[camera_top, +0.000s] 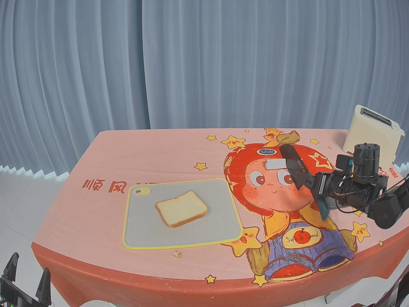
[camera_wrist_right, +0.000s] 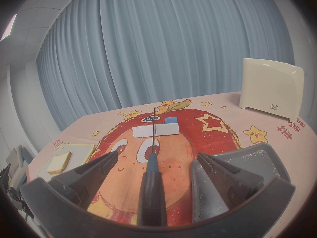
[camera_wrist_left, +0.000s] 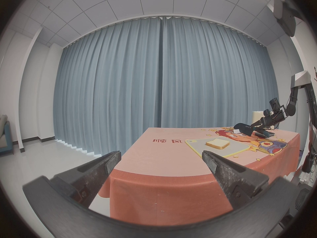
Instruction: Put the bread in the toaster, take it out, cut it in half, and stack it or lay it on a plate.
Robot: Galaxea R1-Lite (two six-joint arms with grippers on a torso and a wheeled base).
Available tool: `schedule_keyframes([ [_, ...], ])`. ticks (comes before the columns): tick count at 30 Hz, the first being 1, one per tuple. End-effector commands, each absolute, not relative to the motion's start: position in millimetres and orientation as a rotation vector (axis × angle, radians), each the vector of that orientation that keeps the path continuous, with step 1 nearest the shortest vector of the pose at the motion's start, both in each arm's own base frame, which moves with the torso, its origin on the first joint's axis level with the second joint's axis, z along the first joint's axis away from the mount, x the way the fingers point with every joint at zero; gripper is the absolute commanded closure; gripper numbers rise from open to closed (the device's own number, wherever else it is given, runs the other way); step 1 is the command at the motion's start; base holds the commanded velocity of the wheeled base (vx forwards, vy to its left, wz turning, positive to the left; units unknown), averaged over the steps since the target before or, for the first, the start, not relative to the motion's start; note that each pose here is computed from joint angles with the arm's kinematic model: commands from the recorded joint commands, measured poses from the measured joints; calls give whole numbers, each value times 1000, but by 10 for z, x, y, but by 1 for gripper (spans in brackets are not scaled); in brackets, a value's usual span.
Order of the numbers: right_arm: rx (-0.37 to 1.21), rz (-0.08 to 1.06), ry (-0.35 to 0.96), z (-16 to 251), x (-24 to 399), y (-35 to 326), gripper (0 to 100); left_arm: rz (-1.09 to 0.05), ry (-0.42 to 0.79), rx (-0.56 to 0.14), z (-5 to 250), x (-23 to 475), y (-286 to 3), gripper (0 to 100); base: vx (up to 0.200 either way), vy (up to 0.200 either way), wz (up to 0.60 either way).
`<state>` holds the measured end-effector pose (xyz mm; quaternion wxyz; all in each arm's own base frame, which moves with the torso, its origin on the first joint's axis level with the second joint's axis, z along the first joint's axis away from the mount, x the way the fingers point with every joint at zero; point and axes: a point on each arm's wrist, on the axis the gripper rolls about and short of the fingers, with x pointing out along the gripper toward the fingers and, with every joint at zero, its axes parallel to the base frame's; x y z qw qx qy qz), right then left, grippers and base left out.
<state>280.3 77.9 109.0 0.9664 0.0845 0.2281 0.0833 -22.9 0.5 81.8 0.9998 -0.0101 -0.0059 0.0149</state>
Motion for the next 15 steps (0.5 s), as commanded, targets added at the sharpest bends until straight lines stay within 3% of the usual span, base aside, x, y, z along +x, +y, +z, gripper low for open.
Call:
schedule_keyframes([
  [1, 167, 164, 479, 1035, 2824, 788, 0, 31, 3, -20, 767, -219, 5, 0, 0, 0, 0],
  [15, 158, 157, 501, 966, 2842, 801, 0, 31, 1, -20, 769, -219, 5, 0, 0, 0, 0],
])
